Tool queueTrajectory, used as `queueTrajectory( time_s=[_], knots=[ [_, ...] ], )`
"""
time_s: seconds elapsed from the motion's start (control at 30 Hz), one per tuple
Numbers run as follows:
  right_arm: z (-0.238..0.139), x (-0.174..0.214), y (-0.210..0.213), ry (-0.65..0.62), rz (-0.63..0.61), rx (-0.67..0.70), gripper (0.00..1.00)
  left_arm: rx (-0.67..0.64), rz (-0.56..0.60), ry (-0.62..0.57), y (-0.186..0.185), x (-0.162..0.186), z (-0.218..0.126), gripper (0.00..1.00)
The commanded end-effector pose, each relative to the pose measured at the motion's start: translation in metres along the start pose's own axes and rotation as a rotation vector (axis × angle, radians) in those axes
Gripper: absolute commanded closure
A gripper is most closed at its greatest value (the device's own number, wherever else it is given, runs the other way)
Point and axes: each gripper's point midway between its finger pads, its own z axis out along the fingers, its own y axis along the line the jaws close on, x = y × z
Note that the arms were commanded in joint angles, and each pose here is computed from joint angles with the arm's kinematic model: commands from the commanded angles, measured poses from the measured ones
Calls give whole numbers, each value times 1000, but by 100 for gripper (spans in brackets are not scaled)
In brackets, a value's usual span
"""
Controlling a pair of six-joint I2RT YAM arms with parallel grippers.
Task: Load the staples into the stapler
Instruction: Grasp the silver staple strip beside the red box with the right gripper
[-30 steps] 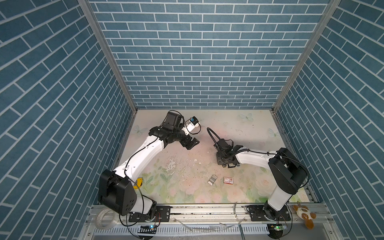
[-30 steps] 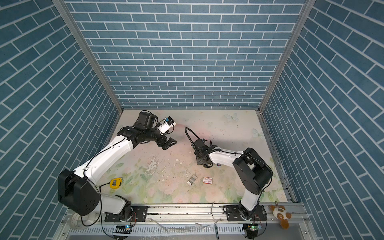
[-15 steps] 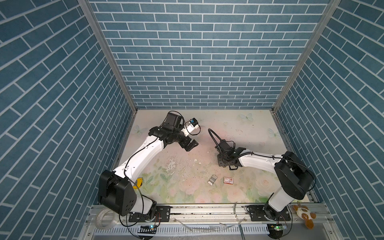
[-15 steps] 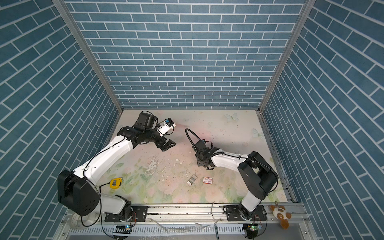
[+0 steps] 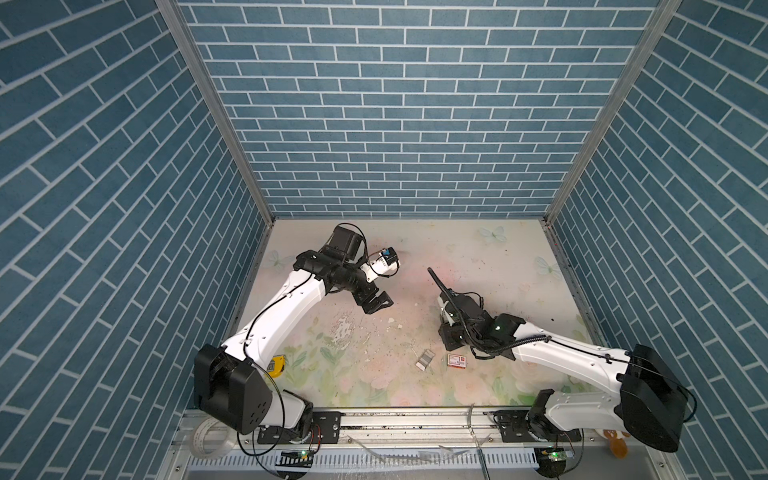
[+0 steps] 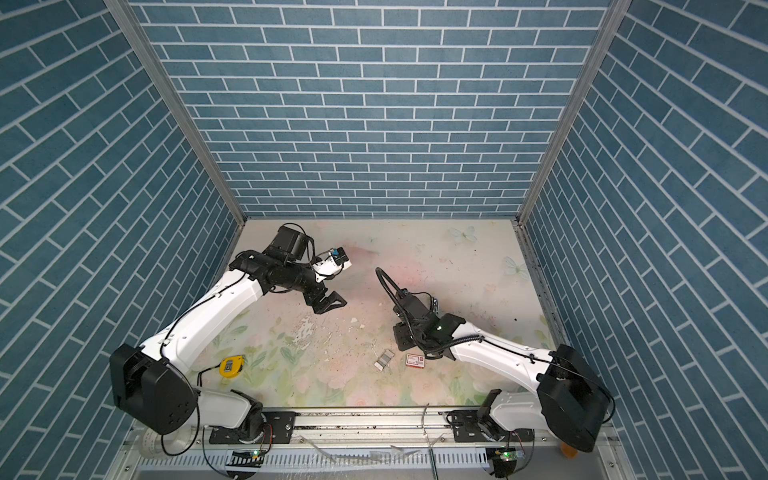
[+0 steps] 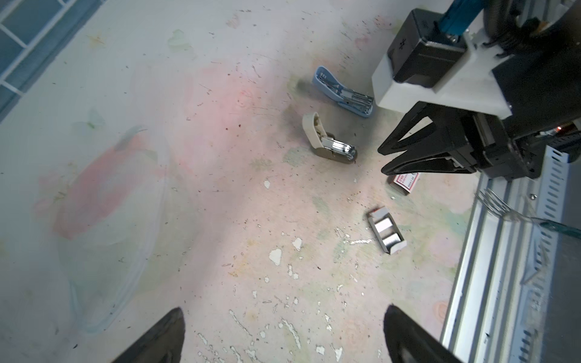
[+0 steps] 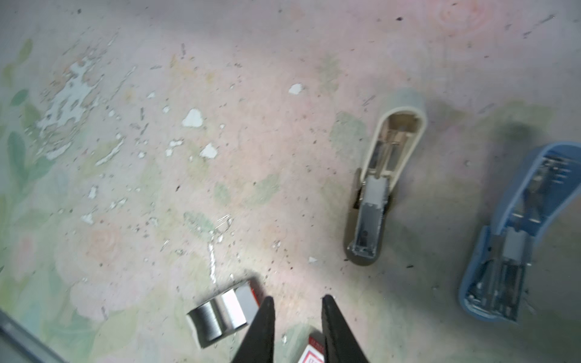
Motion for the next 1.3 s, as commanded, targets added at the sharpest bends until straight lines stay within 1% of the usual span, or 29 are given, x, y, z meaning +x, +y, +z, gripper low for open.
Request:
queueTrajectory(
  time_s=[0.0, 0.13, 0.17, 0.27, 0.4, 0.63, 0.93, 1.27],
  knots=[
    [0, 20, 18, 71, -91, -93, 73, 76, 25, 28, -15, 7, -2, 0],
    [11, 28, 29, 117, -130, -119, 74, 55, 42, 20, -14, 4, -6, 0],
    [13, 33, 37, 143, -146, -151, 74, 52, 44, 15, -14, 4, -8, 0],
    [20, 37, 43, 174, -179, -141, 74, 48, 46, 6, -15, 4, -9, 1],
    [27, 42, 45, 200, -195, -137, 75, 40, 49, 3, -16, 6, -8, 0],
    [31, 44, 40, 215, -211, -87, 76, 36, 48, -3, -16, 6, -8, 1],
    [35, 47, 46, 251, -240, -96, 78, 50, 37, -2, -15, 5, -5, 0],
    [40, 49, 48, 274, -254, -95, 79, 40, 48, -22, -17, 2, -10, 0]
  ],
)
